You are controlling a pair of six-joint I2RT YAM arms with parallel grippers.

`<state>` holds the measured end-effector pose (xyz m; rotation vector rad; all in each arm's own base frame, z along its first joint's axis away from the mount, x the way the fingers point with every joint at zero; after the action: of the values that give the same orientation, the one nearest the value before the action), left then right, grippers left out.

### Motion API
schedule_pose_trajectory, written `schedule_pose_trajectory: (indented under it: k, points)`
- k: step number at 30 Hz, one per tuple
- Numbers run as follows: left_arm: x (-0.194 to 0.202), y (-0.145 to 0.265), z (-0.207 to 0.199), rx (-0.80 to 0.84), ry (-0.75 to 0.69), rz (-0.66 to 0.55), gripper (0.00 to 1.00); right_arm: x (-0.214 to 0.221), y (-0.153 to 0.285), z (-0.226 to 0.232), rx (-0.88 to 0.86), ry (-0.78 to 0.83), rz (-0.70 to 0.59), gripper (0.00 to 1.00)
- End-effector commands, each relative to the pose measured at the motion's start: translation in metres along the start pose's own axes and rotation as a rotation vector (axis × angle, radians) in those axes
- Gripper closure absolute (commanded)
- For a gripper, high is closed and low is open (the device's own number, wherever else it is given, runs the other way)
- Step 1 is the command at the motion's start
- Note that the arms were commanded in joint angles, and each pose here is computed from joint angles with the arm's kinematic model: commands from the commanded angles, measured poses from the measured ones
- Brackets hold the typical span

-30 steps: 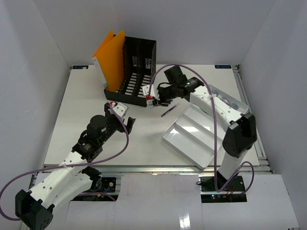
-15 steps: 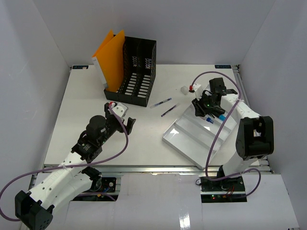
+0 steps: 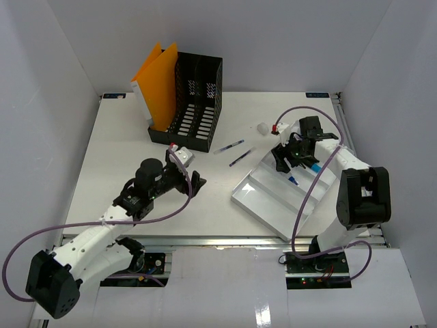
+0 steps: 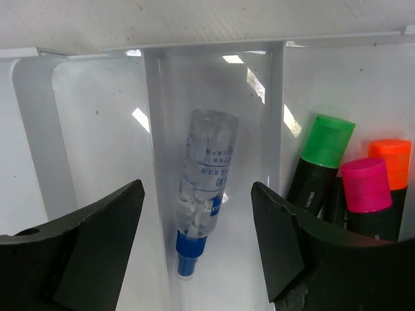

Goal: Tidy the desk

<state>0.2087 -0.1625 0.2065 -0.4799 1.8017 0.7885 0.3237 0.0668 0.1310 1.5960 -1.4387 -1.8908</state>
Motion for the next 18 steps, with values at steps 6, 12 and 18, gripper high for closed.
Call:
schedule_pose_trajectory:
  k: [6, 12, 18]
  points:
    - [-0.039, -0.101, -0.018, 0.259, 0.208, 0.169, 0.32, -0.053, 0.069, 0.010, -0.089, 0.109, -0.461, 0.26]
    - [-0.030, -0.197, -0.005, 0.255, 0.175, 0.325, 0.42, -0.035, 0.087, 0.016, -0.091, 0.130, -0.560, 0.28]
    - [-0.019, -0.258, 0.008, 0.063, 0.057, 0.399, 0.40, -0.032, 0.094, 0.019, -0.098, 0.125, -0.601, 0.29]
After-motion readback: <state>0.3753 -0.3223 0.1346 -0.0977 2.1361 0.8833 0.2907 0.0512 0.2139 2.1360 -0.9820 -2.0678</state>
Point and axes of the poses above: each gripper's point midway between its finger pads, its own y axis back along the fingers, its own z axis along the line the jaws close on, x = y × z, the point moved 7 cm from there along y, back along the fingers, and after that the axes turned 13 degrees about y, right-handed, at the moved point
